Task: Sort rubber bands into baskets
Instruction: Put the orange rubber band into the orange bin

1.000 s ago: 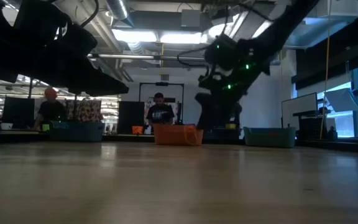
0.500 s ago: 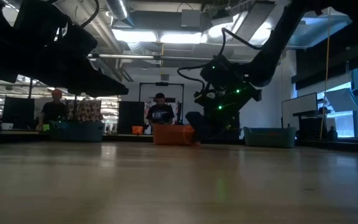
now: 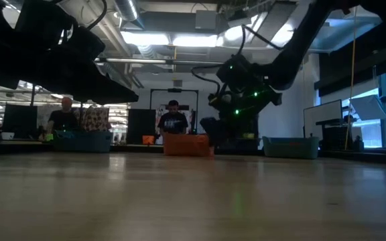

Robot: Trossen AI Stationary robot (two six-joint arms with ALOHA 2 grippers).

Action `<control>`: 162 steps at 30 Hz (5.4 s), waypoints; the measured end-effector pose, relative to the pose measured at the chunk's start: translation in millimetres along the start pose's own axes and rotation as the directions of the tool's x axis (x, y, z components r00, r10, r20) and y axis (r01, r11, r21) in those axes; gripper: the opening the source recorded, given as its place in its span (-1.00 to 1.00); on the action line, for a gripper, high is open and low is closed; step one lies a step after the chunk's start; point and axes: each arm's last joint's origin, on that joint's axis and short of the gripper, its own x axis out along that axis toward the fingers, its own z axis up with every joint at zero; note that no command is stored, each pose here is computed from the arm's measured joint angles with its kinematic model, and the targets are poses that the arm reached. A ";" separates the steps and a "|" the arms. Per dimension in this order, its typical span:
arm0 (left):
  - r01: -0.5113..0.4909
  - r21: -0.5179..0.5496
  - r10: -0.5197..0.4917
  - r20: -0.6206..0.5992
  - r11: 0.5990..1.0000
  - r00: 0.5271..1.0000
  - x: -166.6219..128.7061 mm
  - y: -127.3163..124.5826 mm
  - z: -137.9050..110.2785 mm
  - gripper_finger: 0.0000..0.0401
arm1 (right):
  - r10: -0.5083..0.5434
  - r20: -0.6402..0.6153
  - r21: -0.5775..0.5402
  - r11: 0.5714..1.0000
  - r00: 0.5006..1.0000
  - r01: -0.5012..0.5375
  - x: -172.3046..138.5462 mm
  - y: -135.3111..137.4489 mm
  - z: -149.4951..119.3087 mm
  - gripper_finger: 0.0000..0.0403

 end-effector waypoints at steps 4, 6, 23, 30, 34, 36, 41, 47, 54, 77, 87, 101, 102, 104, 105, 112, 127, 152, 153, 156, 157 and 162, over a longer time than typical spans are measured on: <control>0.000 0.000 0.000 0.001 1.000 1.000 0.0 0.0 0.1 -0.18 | 0.027 0.037 0.013 1.000 0.999 -0.027 -12.3 -2.5 14.1 -0.96; 0.000 0.000 0.000 0.000 1.000 1.000 0.0 0.0 0.0 -0.18 | 0.032 0.060 0.021 0.999 0.998 -0.033 -19.1 -4.4 21.5 -0.98; -0.001 0.000 0.001 0.000 1.000 1.000 0.0 0.0 0.0 -0.18 | 0.109 0.123 -0.194 0.977 0.986 -0.084 -21.8 -6.2 30.9 -0.30; -0.004 0.017 0.004 0.003 1.000 1.000 -0.1 0.1 0.2 -0.18 | 0.087 0.094 -0.214 0.975 0.992 -0.065 -1.0 -8.7 25.1 -0.17; -0.004 0.018 0.004 -0.002 1.000 1.000 -0.1 0.1 -0.3 -0.18 | 0.093 0.089 -0.215 0.974 0.992 -0.072 6.4 -7.1 20.8 -0.19; -0.004 0.019 0.004 -0.001 1.000 1.000 -0.1 0.2 -0.2 -0.18 | 0.087 0.098 -0.224 0.973 0.991 -0.063 7.2 -6.9 21.5 -0.23; -0.003 0.019 0.003 -0.001 1.000 1.000 -0.1 0.1 -0.2 -0.18 | 0.069 0.097 -0.251 0.967 0.993 -0.043 7.5 -7.8 21.3 -0.49; -0.003 0.018 0.003 -0.001 1.000 1.000 -0.1 0.1 -0.2 -0.18 | 0.062 0.068 -0.279 0.960 0.996 -0.040 11.1 -17.7 19.3 -0.95; -0.003 0.018 0.003 -0.001 1.000 1.000 -0.1 0.1 -0.2 -0.18 | 0.040 0.108 -0.280 0.960 0.993 -0.008 7.3 -19.4 26.2 -0.95; -0.002 0.018 0.002 0.000 1.000 1.000 -0.1 0.1 -0.1 -0.18 | -0.019 0.221 -0.101 0.994 0.975 0.043 20.3 -37.5 57.6 -0.87; -0.002 0.012 0.002 0.000 1.000 1.000 -0.1 0.1 -0.1 -0.18 | -0.016 0.089 -0.130 0.991 0.996 0.028 18.6 -37.8 48.4 -0.21; 0.001 0.014 -0.001 -0.024 1.000 1.000 -0.1 -0.1 -2.4 -0.18 | 0.070 -0.005 -0.215 0.974 0.998 -0.070 -48.4 -21.1 85.2 0.02; 0.001 0.014 0.000 -0.024 1.000 1.000 -0.1 -0.1 -2.4 -0.18 | 0.082 -0.026 -0.231 0.969 0.996 -0.086 -56.4 -17.1 85.1 0.01; 0.001 0.014 -0.001 -0.024 1.000 1.000 -0.1 -0.1 -2.4 -0.18 | 0.111 -0.065 -0.265 0.956 0.992 -0.124 -74.8 -7.2 84.8 -0.01; 0.001 0.014 -0.001 -0.024 1.000 1.000 -0.1 -0.1 -2.4 -0.18 | 0.126 -0.092 -0.282 0.948 0.988 -0.148 -85.6 -1.7 83.6 -0.01; 0.003 0.005 -0.003 -0.021 1.000 1.000 -0.2 -0.5 -2.1 -0.18 | 0.251 -0.288 -0.323 0.883 0.924 -0.340 -159.7 41.0 63.1 -0.11; 0.010 -0.001 -0.010 -0.016 1.000 1.000 -0.2 -0.7 -1.7 -0.18 | 0.401 -0.653 -0.064 0.816 0.643 -0.575 -246.4 103.5 -18.6 -0.18; 0.051 -0.023 -0.051 -0.017 0.998 0.999 -0.1 -2.0 -1.6 -0.18 | 0.238 -0.940 0.171 0.949 0.244 -0.266 -308.9 108.5 -116.3 -0.18; 0.051 -0.025 -0.051 -0.017 0.998 0.999 -0.1 -2.0 -1.6 -0.18 | 0.239 -0.939 0.170 0.948 0.247 -0.269 -312.4 110.6 -119.2 -0.18; 0.051 -0.024 -0.051 -0.017 0.998 0.999 -0.1 -2.0 -1.6 -0.18 | 0.215 -0.942 0.139 0.948 0.257 -0.285 -323.6 114.2 -129.8 -0.18; 0.051 -0.024 -0.051 -0.017 0.998 0.999 -0.1 -2.0 -1.6 -0.18 | 0.215 -0.941 0.133 0.945 0.260 -0.299 -327.4 116.2 -133.3 -0.18; 0.051 -0.024 -0.051 -0.006 0.998 0.999 0.0 -2.0 -0.4 -0.18 | 0.203 -0.940 0.090 0.923 0.275 -0.373 -341.0 125.2 -151.8 -0.18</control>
